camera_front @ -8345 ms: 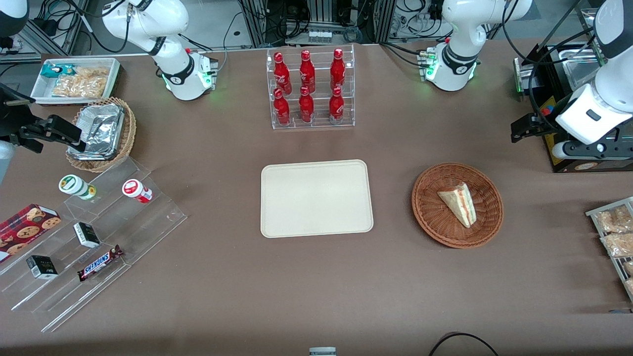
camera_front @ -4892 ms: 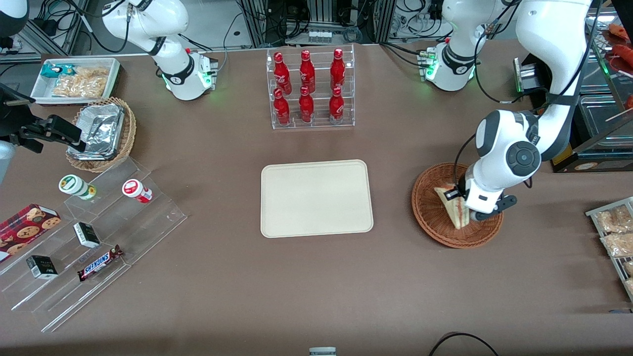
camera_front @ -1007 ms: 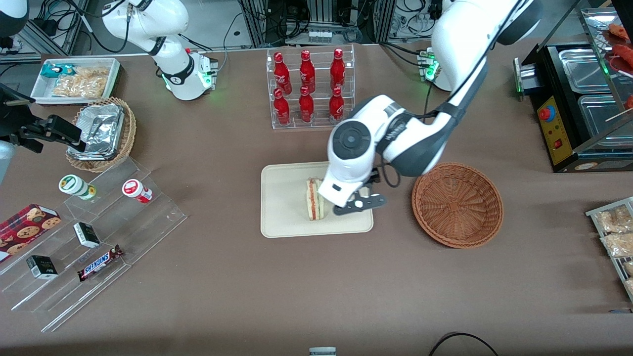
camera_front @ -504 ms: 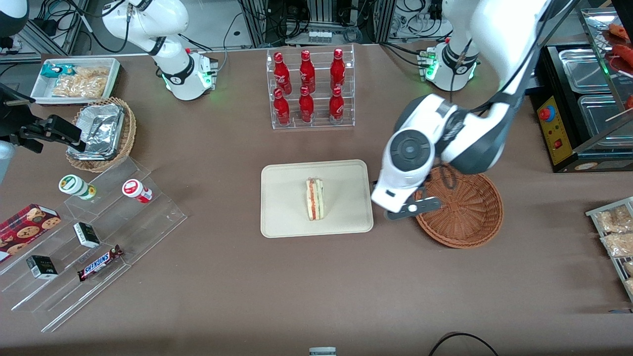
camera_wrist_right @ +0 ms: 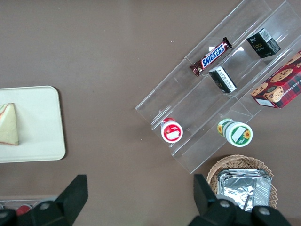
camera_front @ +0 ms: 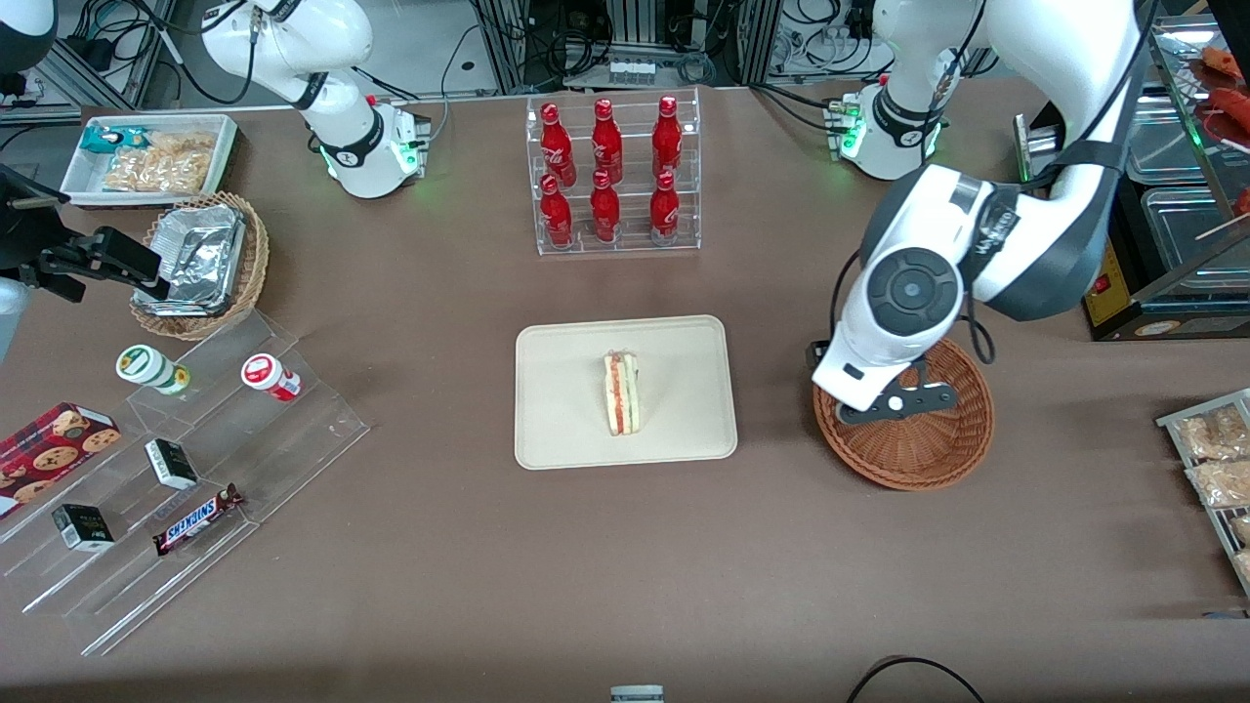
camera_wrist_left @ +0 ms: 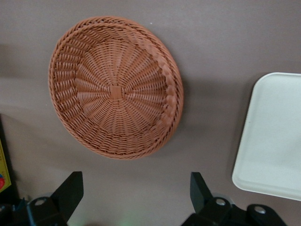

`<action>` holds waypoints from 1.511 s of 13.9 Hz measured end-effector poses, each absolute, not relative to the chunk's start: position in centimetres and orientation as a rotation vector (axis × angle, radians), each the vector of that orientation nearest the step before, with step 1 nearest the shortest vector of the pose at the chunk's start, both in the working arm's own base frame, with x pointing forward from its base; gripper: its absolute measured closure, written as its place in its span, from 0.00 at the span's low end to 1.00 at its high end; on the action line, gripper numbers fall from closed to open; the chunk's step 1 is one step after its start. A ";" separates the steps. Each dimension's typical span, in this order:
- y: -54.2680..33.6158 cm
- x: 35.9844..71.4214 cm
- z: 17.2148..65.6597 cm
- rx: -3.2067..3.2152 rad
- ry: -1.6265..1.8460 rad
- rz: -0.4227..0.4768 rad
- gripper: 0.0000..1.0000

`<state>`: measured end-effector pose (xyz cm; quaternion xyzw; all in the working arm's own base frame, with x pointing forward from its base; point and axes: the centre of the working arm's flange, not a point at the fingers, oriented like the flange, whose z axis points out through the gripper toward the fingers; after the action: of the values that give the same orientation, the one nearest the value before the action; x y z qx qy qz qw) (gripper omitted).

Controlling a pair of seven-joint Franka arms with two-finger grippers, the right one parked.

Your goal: Place sandwich from basket to tray

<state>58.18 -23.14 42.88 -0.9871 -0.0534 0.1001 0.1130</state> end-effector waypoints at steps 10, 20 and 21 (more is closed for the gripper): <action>-12.7 55.9 50.2 -3.012 0.002 0.339 0.00; -5.1 53.8 56.2 -3.069 0.201 0.297 0.00; -4.4 53.7 56.8 -3.073 0.204 0.281 0.00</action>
<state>53.66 -4.37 56.83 -0.9934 0.0660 0.0910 0.0244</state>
